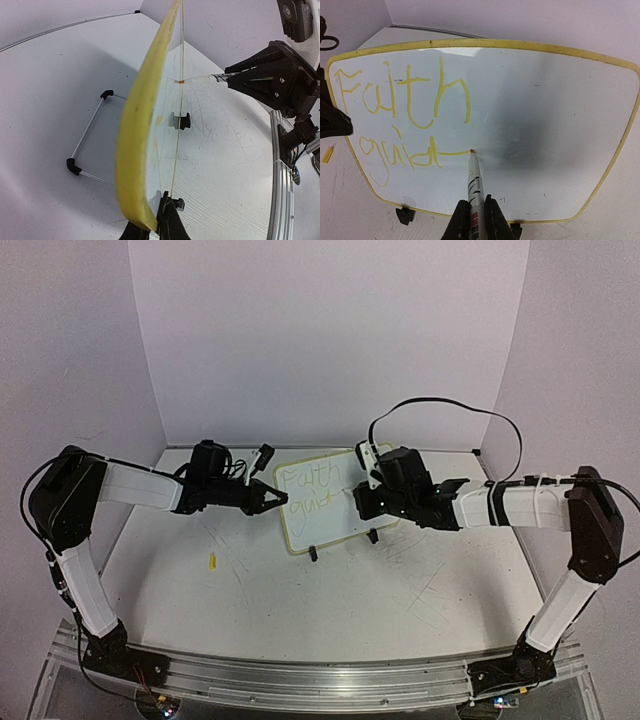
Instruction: Write a sentence on the whiteboard
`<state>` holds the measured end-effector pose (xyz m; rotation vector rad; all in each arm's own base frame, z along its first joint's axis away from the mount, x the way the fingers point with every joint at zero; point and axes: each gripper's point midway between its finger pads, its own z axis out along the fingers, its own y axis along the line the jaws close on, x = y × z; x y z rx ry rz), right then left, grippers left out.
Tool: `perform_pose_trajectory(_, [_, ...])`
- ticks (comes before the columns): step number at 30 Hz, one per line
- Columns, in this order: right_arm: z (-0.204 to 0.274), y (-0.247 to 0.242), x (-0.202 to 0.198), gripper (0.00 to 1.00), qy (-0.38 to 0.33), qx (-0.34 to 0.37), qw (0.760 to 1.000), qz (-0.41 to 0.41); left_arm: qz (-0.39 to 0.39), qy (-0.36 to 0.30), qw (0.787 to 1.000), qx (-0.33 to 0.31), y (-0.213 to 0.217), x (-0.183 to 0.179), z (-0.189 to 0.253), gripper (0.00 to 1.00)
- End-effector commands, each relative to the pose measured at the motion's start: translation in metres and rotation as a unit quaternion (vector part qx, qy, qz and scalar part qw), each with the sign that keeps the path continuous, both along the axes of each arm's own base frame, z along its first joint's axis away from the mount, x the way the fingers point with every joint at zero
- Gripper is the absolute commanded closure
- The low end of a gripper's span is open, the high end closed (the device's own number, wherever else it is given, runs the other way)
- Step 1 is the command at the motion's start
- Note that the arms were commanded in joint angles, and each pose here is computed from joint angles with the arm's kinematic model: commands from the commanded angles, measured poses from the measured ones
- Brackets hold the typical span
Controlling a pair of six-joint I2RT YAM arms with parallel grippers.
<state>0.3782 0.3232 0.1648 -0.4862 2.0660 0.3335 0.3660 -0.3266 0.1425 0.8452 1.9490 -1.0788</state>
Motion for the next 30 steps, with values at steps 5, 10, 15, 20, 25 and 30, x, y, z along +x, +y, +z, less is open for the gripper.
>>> perform_pose_trajectory(5, [0.024, 0.015, 0.006, 1.0, -0.024, 0.042, 0.999, 0.024, 0.06, -0.03, 0.995, 0.08, 0.024, 0.024, -0.028, 1.0])
perform_pose_trajectory(10, [0.015, 0.019, 0.006, 1.0, -0.012, 0.041, 0.999, 0.028, 0.06, -0.03, 0.994, 0.081, 0.024, 0.025, -0.028, 1.0])
perform_pose_trajectory(15, [0.0, 0.024, -0.001, 1.0, 0.008, 0.037, 0.999, 0.036, 0.06, -0.031, 0.994, 0.081, 0.024, 0.025, -0.027, 1.0])
perform_pose_trajectory(20, [-0.011, 0.02, -0.008, 1.0, 0.021, 0.028, 0.999, 0.035, 0.06, -0.032, 0.994, 0.082, 0.024, 0.025, -0.028, 1.0])
perform_pose_trajectory(25, [-0.022, 0.01, -0.014, 1.0, 0.034, 0.014, 0.999, 0.027, 0.06, -0.03, 0.994, 0.083, 0.024, 0.025, -0.029, 1.0])
perform_pose_trajectory(30, [-0.021, -0.003, -0.013, 1.0, 0.025, -0.001, 1.0, 0.003, 0.06, -0.029, 0.994, 0.084, 0.024, 0.025, -0.029, 1.0])
